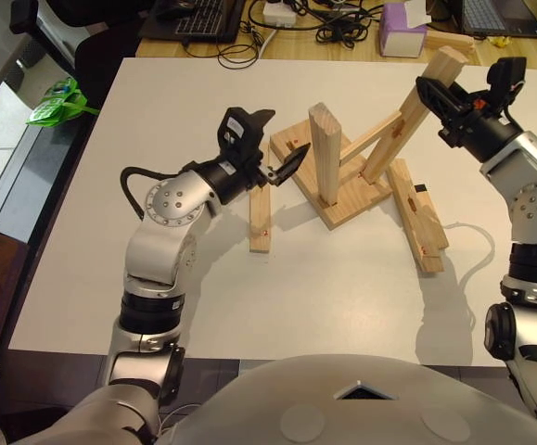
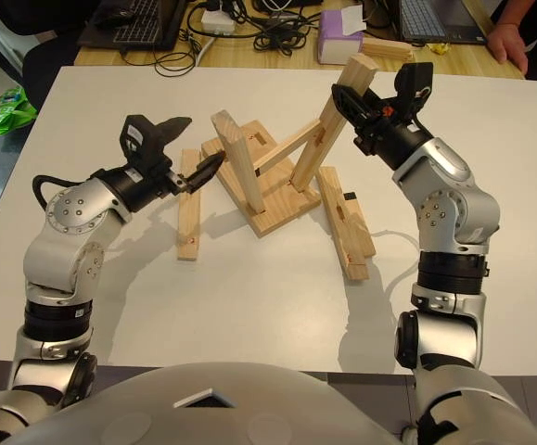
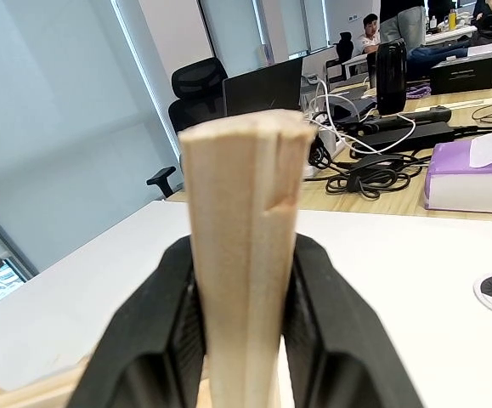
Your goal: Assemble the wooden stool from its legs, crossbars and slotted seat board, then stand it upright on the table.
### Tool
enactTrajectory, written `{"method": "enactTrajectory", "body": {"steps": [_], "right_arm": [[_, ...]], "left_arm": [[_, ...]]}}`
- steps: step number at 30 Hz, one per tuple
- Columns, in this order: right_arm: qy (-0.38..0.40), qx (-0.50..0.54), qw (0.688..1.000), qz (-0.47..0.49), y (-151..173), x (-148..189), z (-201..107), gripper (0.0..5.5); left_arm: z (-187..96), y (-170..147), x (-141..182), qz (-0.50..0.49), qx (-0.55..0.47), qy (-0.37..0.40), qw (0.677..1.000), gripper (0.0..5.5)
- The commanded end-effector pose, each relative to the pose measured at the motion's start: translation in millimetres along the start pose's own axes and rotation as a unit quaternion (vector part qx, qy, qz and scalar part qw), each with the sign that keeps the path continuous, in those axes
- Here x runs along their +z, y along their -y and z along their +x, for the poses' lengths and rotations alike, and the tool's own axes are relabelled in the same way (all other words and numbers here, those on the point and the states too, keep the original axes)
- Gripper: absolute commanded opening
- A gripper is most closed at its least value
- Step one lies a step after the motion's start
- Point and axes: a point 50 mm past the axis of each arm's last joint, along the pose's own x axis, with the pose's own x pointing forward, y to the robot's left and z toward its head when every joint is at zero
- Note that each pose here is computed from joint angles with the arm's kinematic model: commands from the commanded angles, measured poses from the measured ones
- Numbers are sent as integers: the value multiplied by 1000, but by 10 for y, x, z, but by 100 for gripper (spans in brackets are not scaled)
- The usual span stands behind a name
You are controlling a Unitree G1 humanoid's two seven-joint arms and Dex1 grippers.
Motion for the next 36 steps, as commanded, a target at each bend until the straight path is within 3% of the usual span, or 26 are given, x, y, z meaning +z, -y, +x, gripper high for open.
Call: {"method": "enactTrajectory", "body": {"steps": [1,4,7,16,36], "right_arm": [[-64,-32,997,21,65,-321,-67,102],[-61,-32,997,18,51,-333,-71,102],[-59,-34,998,16,53,-338,-75,102],[-57,-36,998,7,51,-367,-77,102],[-46,-39,998,8,18,-388,-63,102]], "left_arm": [[-80,-219,-80,82,49,-77,992,393],[-132,-80,-130,89,-30,-111,989,393],[-161,62,-53,46,-100,-94,989,393],[-87,155,184,-64,-109,-38,991,393],[-99,336,364,-80,-173,-16,981,393]]}}
